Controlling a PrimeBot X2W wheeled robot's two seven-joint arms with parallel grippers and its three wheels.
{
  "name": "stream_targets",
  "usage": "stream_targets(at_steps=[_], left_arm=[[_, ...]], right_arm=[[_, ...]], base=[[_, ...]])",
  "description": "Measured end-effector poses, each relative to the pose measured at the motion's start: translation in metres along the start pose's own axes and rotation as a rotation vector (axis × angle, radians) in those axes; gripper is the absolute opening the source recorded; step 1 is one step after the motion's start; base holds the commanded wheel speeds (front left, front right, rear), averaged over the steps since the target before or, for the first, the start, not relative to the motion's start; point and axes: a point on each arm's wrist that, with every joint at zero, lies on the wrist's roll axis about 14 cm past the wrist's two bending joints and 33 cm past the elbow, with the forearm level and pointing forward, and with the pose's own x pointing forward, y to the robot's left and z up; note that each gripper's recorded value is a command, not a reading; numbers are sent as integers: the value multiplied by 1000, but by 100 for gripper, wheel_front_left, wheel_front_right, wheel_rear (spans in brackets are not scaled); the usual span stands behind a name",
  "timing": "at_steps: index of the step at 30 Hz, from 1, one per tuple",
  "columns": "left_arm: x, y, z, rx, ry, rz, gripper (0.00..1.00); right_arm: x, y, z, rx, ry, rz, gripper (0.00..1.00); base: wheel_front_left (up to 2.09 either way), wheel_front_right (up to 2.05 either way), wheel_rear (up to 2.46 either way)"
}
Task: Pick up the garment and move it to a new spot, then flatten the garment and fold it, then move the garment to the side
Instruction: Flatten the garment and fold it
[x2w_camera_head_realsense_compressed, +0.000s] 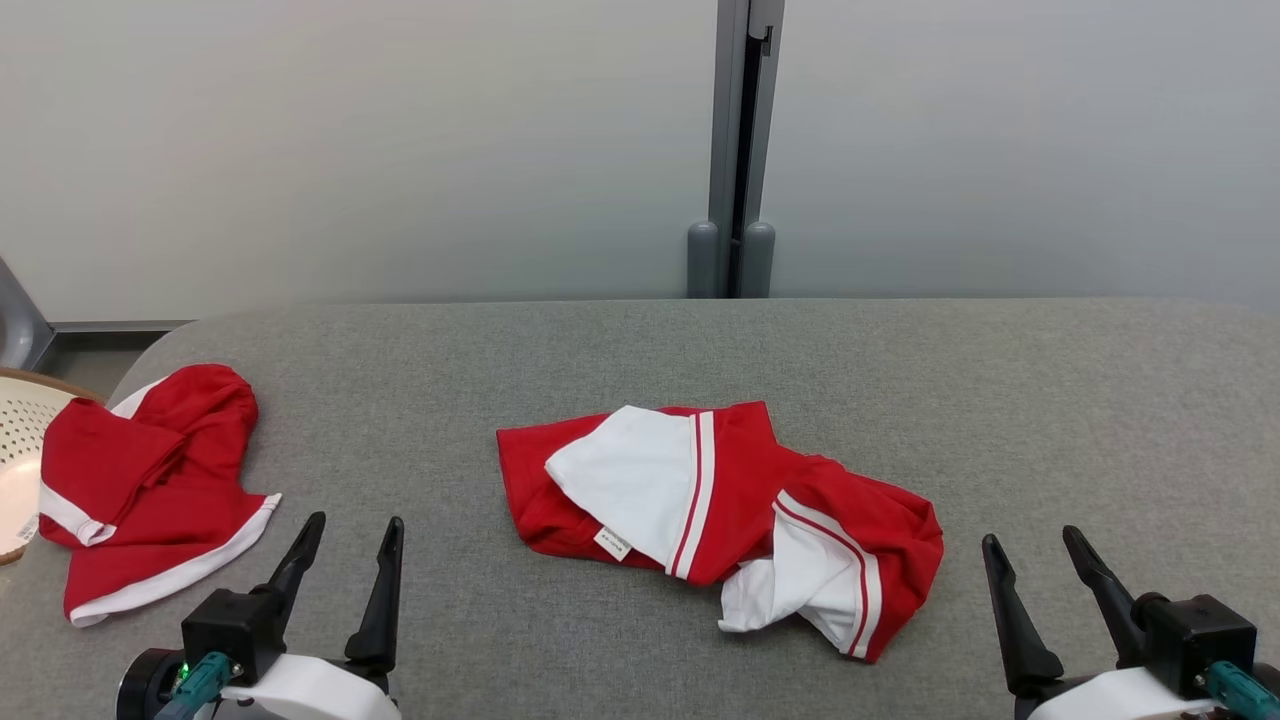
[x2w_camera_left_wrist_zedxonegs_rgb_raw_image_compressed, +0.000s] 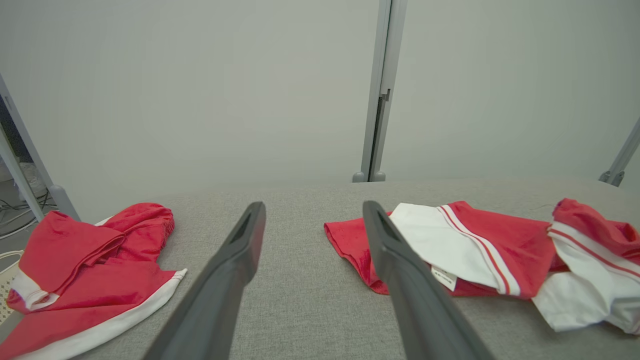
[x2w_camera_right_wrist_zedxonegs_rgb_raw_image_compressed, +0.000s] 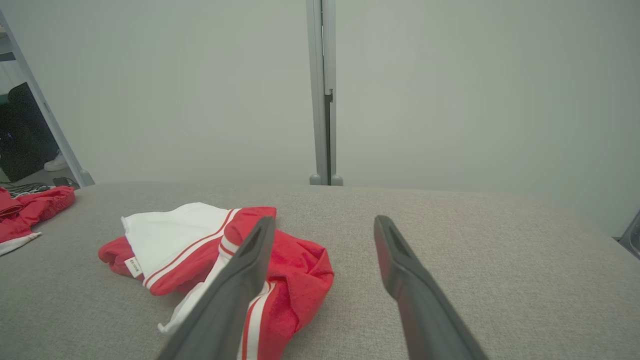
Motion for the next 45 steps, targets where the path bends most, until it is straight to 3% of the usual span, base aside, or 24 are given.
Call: stream_targets(at_steps=[19,24,34,44,45], left_arm=[[0,-2,-1,1,8,1,100],[6,-3,6,2,-12,-1,100],[29,-8,13,-5,-40,-14,100],[41,13,-4,7,-3,49,100],[42,15,-5,7,0,54,100]], right_arm=[[4,10,-3,4,15,31,100],[18,39,-13,-16,72,137,100],[57,142,-68,-172,304,533,100],[92,141,-124,-327,468,587,100],[94,140,-125,-333,470,584,56]], base=[[0,0,0],[0,0,0],[0,0,0],[0,0,0],[0,0,0]])
